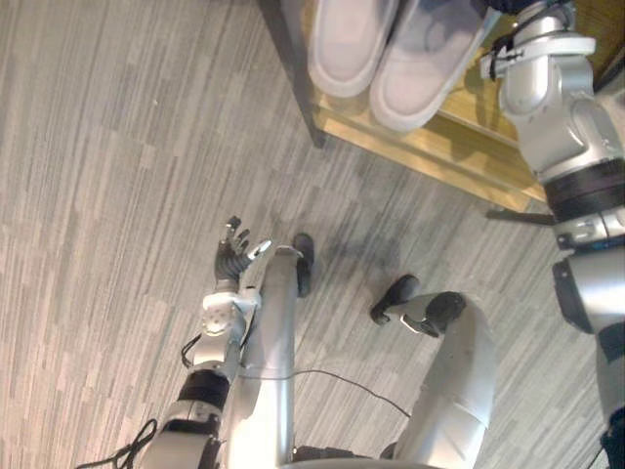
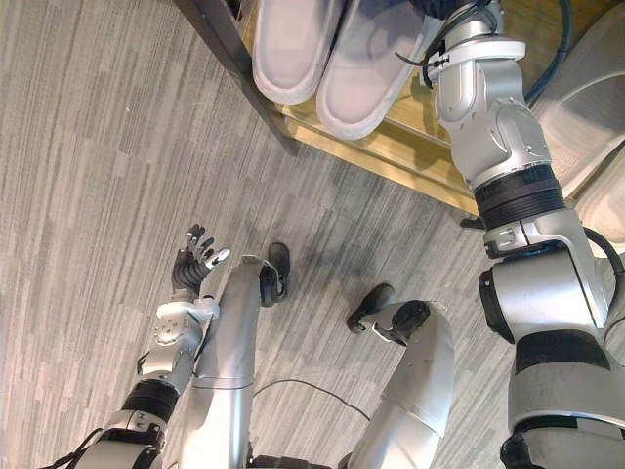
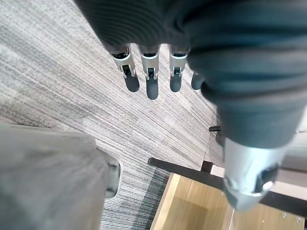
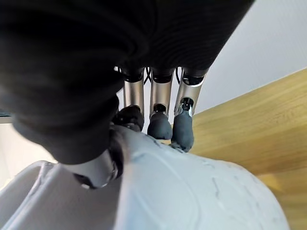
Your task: Organize the slippers on the shoe rack
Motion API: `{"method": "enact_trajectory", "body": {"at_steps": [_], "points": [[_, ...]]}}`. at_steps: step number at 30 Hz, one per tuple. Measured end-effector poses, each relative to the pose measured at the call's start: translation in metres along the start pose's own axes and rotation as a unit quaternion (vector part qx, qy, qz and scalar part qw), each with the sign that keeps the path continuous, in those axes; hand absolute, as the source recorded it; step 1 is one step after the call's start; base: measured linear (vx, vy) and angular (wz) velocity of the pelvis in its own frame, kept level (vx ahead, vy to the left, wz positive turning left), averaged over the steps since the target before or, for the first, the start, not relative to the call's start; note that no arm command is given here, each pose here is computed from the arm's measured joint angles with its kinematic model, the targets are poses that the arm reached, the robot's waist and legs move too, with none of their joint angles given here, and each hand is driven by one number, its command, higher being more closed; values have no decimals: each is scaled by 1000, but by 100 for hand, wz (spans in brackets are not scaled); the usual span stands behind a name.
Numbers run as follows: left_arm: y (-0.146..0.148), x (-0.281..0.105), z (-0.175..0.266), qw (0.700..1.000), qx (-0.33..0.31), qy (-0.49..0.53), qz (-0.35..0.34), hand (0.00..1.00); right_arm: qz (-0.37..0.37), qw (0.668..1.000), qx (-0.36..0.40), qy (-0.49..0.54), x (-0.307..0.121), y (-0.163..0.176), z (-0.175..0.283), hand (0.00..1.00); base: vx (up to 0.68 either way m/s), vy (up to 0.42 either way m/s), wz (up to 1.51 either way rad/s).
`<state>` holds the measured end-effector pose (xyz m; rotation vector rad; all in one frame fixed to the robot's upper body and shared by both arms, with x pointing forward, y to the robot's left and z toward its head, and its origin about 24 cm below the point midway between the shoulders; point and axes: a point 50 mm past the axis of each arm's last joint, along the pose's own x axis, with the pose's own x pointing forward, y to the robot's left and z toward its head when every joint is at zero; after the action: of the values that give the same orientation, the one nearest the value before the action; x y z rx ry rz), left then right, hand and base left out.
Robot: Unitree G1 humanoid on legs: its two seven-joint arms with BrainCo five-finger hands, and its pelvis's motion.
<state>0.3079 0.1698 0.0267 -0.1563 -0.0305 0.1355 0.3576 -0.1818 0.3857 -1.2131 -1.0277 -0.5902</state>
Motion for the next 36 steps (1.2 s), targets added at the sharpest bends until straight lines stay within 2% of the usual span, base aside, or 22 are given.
{"method": "enact_trajectory", "body": {"at_steps": [5, 16, 20, 23, 25, 28, 30, 31, 32, 36], "points": [[0, 0, 0, 1000, 0, 1, 0, 0, -27, 1000, 13, 7, -3, -8, -2, 0, 57, 0, 2], [7, -2, -14, 999, 12, 41, 11, 0, -53, 996, 66, 5, -39, -8, 5, 0, 69, -2, -7], [15, -3, -18, 998, 25, 57, 18, 0, -109, 986, 122, 28, -51, -15, 13, 0, 60, -18, -5], [15, -6, -25, 997, 28, 74, 18, 0, -130, 969, 195, 81, -68, -5, 16, 0, 53, 0, 0], [17, -9, -28, 996, 38, 82, 19, 0, -119, 942, 281, 140, -86, 16, 24, 0, 21, 0, 0], [18, -11, -31, 995, 45, 87, 18, 0, -100, 901, 370, 203, -107, 39, 32, 0, 0, 0, 0], [18, -12, -33, 994, 47, 93, 19, 0, -84, 874, 419, 233, -117, 51, 34, 0, 0, 0, 0], [18, -13, -33, 994, 47, 94, 18, 0, -82, 871, 423, 236, -118, 52, 33, 0, 0, 0, 0], [19, -15, -36, 993, 52, 99, 19, 0, -72, 844, 460, 265, -126, 61, 31, 0, 0, 0, 0], [20, -17, -37, 994, 40, 101, 32, 0, -92, 783, 536, 301, -133, 64, 19, 0, -1, 3, 3]]}}
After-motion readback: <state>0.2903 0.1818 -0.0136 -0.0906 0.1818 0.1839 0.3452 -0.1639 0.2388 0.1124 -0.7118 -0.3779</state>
